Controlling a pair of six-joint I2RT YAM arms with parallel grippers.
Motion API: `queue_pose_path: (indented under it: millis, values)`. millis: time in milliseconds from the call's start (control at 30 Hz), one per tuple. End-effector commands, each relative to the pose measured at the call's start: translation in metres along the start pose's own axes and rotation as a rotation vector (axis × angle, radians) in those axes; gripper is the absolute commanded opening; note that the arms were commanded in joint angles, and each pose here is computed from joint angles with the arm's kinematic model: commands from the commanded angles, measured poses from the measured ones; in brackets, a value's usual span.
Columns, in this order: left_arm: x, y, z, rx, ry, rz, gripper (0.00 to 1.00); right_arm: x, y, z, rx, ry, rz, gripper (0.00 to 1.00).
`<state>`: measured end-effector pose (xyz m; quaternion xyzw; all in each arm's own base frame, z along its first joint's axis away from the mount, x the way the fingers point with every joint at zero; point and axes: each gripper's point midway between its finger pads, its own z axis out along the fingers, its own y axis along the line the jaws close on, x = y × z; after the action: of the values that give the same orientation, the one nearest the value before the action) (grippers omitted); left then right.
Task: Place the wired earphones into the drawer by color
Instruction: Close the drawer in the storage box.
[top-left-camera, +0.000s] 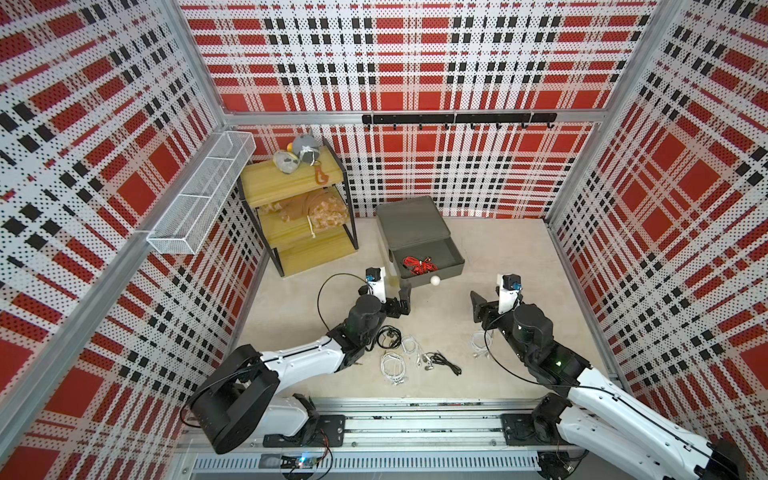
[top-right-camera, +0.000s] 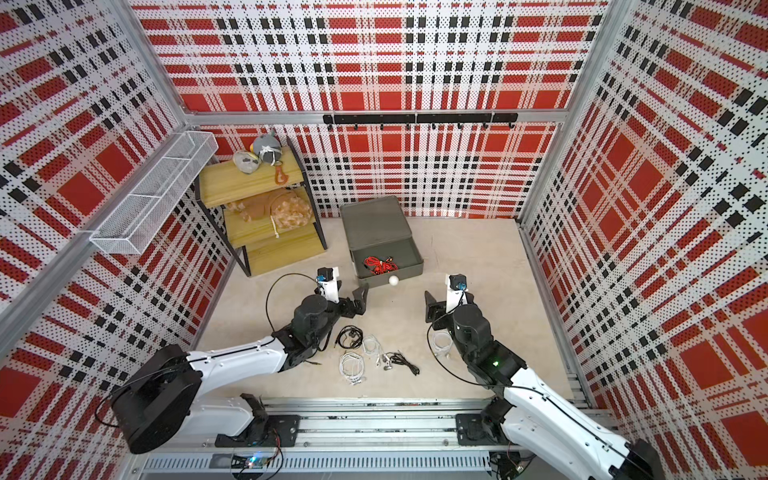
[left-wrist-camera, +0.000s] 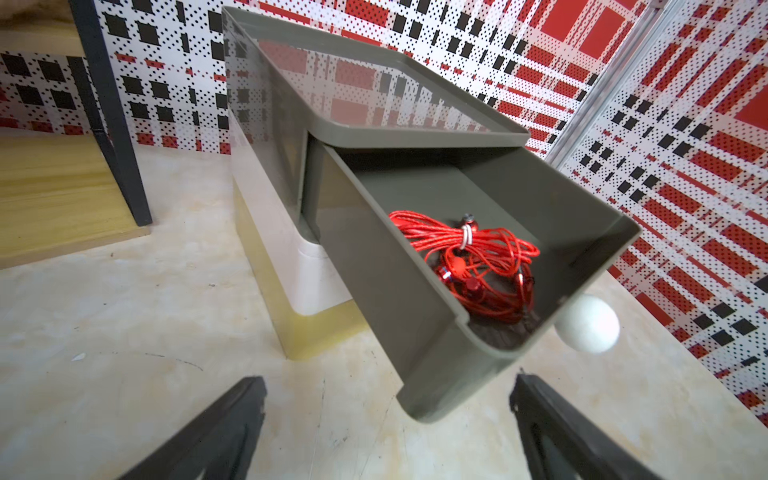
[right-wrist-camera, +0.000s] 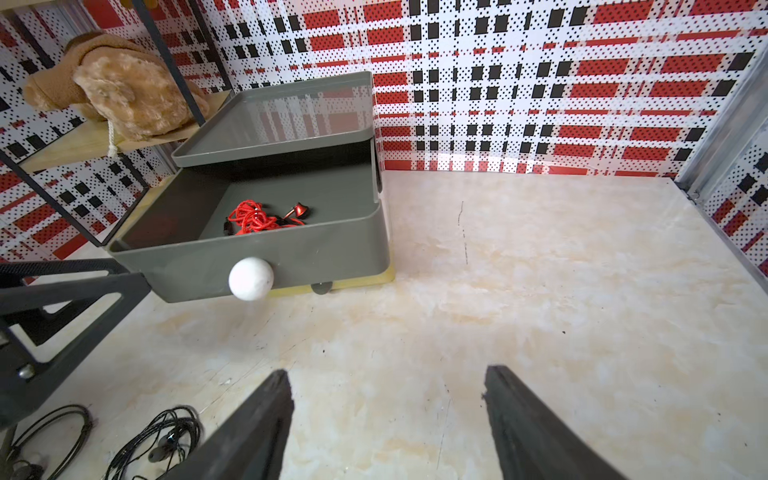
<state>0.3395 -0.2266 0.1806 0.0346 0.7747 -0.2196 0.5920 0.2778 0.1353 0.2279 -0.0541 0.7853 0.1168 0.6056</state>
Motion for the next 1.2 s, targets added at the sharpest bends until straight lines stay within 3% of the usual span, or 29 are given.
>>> queue_pose_path:
  millis: [0, 1167]
  values:
    - [-0.018, -0.003, 0.007, 0.01, -0.048, 0.003, 0.99, 0.002, -0.005, -0.002, 0.02, -0.003, 0.01, 0.79]
    - [-0.052, 0.04, 0.061, -0.093, -0.087, -0.039, 0.99, 0.0, -0.006, -0.004, 0.018, -0.006, 0.023, 0.79]
